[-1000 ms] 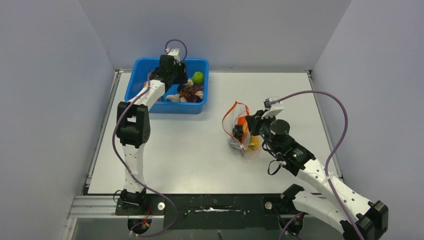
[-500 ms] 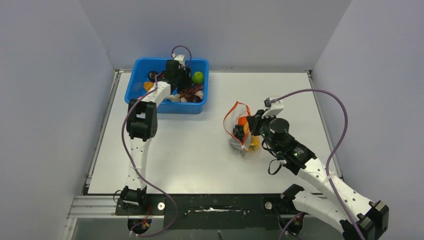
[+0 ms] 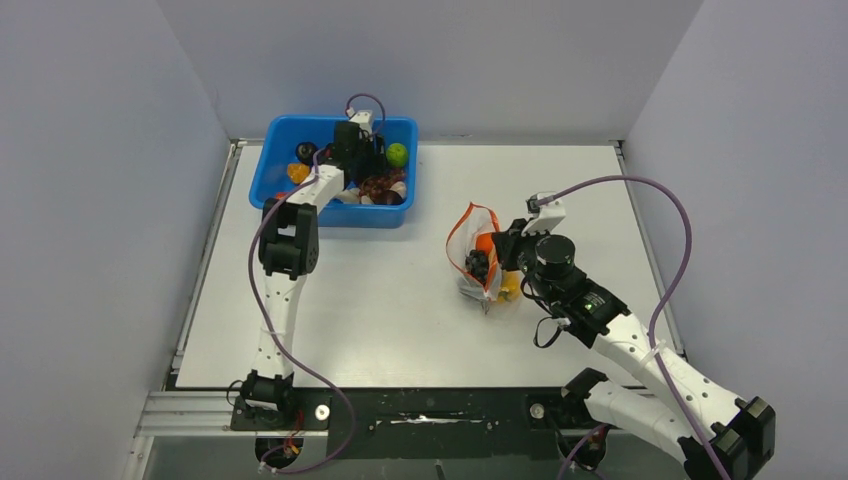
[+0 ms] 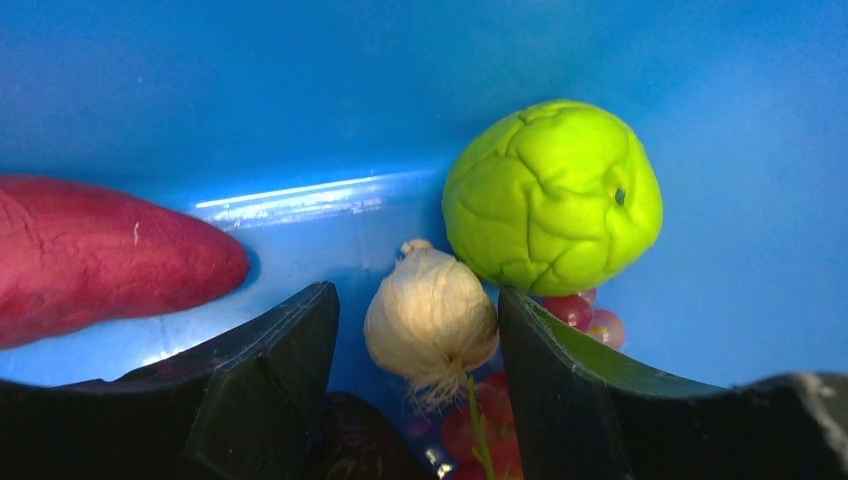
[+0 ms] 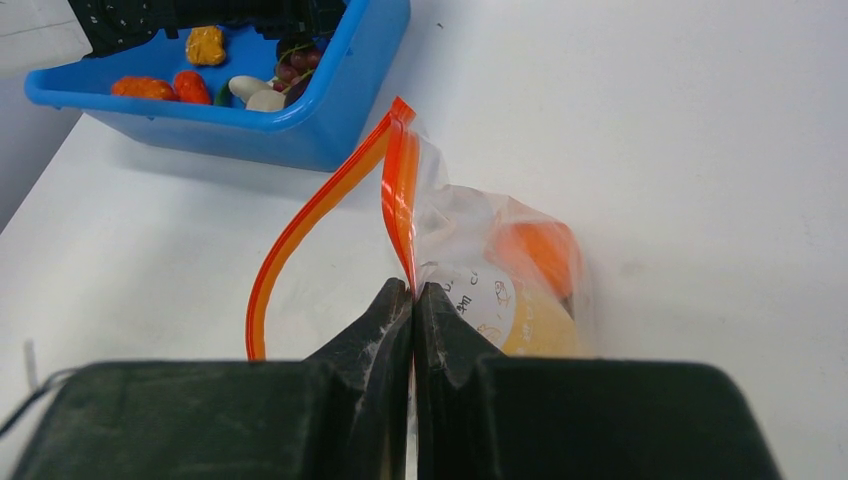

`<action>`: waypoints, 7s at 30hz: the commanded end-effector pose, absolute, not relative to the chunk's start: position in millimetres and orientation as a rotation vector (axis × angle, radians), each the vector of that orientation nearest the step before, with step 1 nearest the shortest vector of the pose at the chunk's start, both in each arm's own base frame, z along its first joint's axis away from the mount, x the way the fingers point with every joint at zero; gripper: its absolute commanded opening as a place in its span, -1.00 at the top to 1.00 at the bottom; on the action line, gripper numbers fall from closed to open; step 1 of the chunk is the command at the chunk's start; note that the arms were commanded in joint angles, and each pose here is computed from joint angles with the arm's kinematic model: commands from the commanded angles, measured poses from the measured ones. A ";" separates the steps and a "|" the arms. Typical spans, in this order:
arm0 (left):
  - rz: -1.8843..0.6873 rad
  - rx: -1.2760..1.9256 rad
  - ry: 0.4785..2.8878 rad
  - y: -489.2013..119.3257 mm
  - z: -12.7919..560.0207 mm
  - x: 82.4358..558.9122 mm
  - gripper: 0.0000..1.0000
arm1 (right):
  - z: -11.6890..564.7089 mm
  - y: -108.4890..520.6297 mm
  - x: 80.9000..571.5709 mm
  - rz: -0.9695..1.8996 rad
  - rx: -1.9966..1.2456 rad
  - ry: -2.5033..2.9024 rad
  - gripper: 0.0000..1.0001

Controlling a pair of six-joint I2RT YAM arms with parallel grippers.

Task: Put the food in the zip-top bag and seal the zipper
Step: Pick up the fake vegetable from the bin, then place the fake vegetable in the zipper food storage bag, then pick up the fake fruit from the bin.

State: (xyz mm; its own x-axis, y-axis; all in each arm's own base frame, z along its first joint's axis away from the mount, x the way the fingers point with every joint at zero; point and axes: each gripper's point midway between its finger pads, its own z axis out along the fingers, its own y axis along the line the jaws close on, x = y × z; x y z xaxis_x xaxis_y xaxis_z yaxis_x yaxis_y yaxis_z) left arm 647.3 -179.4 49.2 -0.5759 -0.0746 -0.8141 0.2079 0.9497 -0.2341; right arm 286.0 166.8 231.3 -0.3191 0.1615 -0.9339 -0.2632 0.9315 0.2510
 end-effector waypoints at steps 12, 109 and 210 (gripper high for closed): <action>-0.370 0.117 2.025 -178.0 90.4 670.3 0.27 | 269.3 166.7 296.3 0.471 0.013 1.740 1.00; -1.403 0.362 1.965 -380.7 239.7 298.2 0.01 | 262.8 178.2 299.2 0.562 0.100 1.761 1.00; -0.603 0.099 1.845 -221.8 132.0 667.7 -0.37 | 274.8 196.0 303.2 0.565 -0.087 1.734 1.00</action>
State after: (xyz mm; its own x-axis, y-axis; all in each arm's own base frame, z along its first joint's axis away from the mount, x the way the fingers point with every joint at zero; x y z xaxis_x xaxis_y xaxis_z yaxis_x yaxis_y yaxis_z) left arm 648.3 -215.8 104.5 -0.4411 -0.1922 -0.8766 0.3020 0.8880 -0.3467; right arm 295.7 199.0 231.7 -0.3508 0.1807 -0.9188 -0.3499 0.8848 0.3076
